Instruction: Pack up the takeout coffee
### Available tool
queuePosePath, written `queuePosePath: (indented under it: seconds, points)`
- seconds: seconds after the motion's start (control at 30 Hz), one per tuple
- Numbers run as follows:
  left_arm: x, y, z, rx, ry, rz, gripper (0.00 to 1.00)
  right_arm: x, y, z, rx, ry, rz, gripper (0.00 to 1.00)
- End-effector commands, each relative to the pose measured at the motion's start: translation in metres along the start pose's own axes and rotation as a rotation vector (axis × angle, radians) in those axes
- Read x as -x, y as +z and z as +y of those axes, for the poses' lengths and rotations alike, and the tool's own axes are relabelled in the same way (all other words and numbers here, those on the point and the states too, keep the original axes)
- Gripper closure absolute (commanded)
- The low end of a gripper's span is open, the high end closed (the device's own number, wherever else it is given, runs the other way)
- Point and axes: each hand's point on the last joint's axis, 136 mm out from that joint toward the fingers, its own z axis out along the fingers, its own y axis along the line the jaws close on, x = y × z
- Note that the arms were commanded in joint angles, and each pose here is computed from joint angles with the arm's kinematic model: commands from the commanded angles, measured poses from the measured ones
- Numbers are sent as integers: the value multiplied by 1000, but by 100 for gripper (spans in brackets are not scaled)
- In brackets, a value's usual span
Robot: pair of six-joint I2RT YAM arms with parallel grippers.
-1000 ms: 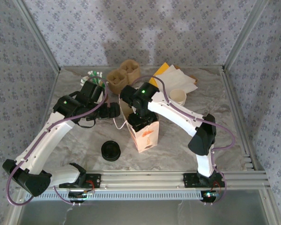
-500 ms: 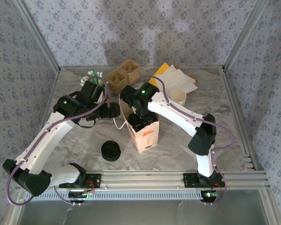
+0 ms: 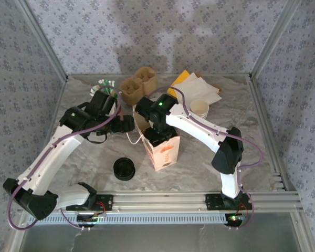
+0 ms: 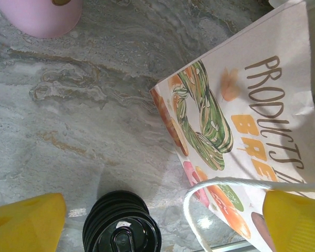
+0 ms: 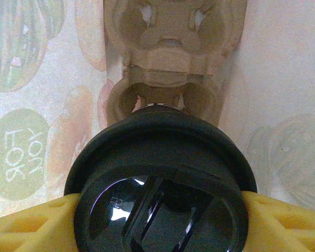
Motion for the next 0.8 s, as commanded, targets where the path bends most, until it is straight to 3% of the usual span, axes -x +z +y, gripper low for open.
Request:
queuePosePath:
  seconds: [0.0, 0.77]
  points:
    - [3, -5, 0, 15, 21, -6, 4, -3, -6, -1, 22, -10, -11, 30]
    - [3, -9, 2, 37, 29, 3, 4, -5, 23, -6, 21, -5, 12, 30]
